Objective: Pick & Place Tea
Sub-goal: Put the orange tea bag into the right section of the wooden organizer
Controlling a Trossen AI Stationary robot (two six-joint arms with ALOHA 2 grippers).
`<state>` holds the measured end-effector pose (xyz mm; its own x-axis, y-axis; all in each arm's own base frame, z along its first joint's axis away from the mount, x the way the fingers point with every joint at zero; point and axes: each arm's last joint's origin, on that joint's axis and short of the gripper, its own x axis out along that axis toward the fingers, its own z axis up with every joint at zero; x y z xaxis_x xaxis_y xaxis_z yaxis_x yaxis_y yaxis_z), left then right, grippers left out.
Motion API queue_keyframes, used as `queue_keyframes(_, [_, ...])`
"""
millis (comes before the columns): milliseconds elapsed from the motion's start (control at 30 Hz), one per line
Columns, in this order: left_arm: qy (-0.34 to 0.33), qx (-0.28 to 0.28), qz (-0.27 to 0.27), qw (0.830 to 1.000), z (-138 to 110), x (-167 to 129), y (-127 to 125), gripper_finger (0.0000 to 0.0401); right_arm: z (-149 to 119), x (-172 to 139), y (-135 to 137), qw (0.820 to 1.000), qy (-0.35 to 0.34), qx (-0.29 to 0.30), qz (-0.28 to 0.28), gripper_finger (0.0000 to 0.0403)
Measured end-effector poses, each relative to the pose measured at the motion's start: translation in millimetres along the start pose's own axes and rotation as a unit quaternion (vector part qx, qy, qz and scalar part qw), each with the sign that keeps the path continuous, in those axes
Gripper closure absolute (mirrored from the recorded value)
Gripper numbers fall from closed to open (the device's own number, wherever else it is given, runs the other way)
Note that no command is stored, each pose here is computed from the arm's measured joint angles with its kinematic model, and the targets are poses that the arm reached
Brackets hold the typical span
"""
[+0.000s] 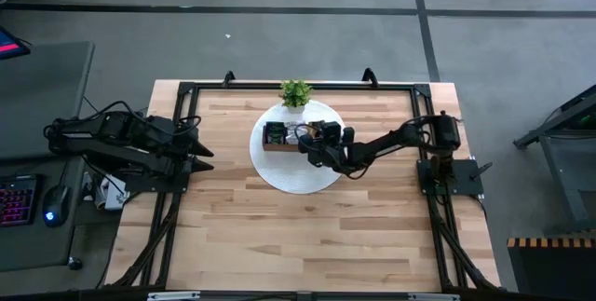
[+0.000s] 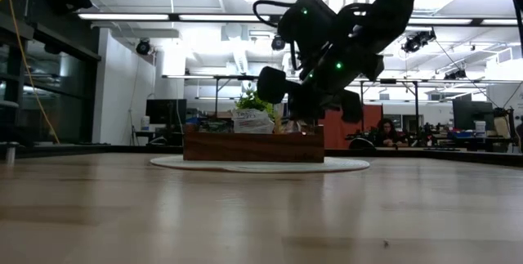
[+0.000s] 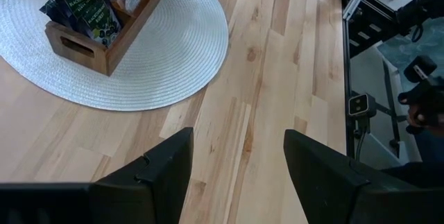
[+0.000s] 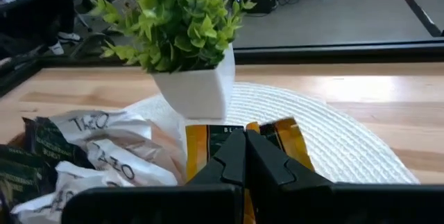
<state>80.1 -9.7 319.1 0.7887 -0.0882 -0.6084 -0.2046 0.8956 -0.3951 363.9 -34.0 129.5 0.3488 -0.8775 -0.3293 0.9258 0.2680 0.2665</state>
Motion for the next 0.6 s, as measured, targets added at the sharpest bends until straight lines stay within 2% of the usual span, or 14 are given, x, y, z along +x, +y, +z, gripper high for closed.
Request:
queue_keyframes(233, [0.0, 0.0, 0.0, 1.0, 0.0, 0.1, 0.0, 0.0178, -1.3, 1.3, -0.4, 1.0, 0.008, -0.002, 0.004, 0.0403])
queue_keyframes(433, [0.0, 0.0, 0.0, 1.0, 0.0, 0.1, 0.0, 0.0178, -4.8, -1.3, 1.5, 0.999, 0.043, -0.009, 0.029, 0.0402])
queue_keyframes(600, [0.0, 0.0, 0.0, 1.0, 0.0, 0.0, 0.0, 0.0178, -4.4, -1.9, 1.8, 0.999, 0.036, -0.007, 0.026, 0.0402])
